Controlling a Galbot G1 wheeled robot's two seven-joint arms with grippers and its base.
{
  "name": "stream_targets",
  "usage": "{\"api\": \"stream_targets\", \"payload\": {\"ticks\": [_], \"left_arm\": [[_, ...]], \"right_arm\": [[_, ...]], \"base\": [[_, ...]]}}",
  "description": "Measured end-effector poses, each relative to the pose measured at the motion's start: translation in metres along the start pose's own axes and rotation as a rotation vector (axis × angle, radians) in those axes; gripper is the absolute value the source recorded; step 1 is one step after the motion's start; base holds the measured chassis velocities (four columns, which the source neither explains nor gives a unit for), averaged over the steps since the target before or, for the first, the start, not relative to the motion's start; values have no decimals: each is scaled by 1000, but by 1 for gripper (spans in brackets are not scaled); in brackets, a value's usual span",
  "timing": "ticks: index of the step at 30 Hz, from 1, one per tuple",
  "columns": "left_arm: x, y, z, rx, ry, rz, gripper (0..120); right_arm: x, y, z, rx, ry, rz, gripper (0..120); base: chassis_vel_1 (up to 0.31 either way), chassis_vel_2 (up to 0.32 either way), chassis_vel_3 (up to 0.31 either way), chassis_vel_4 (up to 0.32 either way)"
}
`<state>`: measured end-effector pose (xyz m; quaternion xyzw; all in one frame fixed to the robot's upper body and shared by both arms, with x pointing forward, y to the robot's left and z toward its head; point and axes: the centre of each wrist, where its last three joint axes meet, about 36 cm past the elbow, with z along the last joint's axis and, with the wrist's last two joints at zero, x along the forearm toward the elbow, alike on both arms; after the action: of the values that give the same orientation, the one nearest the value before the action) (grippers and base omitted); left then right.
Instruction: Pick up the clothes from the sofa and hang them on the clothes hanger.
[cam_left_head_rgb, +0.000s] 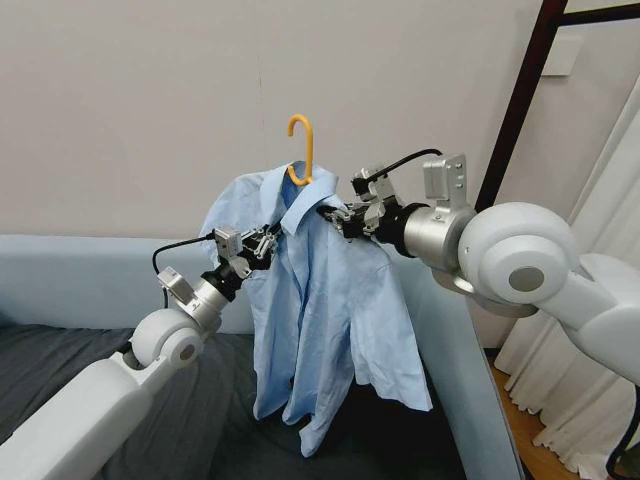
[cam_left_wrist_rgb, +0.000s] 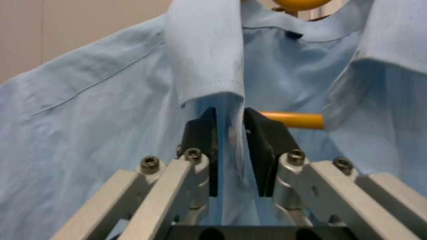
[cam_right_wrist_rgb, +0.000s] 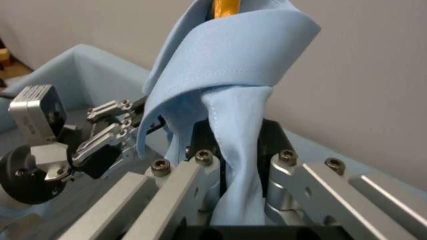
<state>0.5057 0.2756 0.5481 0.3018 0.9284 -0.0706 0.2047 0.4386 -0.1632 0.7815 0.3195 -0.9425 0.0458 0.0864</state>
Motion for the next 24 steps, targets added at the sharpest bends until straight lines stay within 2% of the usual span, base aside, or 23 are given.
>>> {"api": "stream_targets", "payload": {"ticks": [1,5,7,10,12,14,15,20,24], "left_arm": [[0,0,0,0,0,0,25],[15,-1,9,9,-12,-58,43],[19,0,14,10,-8,-79,47],[35,3,32,2,34,-174,62],[37,3,35,-2,42,-193,65],[44,0,43,-2,70,-247,75],[44,0,43,-2,70,-247,75],[50,-8,49,-12,114,-280,97],[52,-13,48,-15,111,-279,100]], "right_arm": [[0,0,0,0,0,0,7],[18,-5,-20,-27,2,47,7],[24,-8,-24,-26,-2,59,7],[47,-16,-34,0,-10,142,7],[52,-18,-36,9,-12,172,7],[68,-23,-37,31,-8,278,7],[68,-23,-37,31,-8,278,7],[104,-44,-43,53,-10,447,7],[122,-63,-51,44,-23,554,7]], "base": [[0,0,0,0],[0,0,0,0],[0,0,0,0],[0,0,0,0],[0,0,0,0],[0,0,0,0],[0,0,0,0],[0,0,0,0],[0,0,0,0]]}}
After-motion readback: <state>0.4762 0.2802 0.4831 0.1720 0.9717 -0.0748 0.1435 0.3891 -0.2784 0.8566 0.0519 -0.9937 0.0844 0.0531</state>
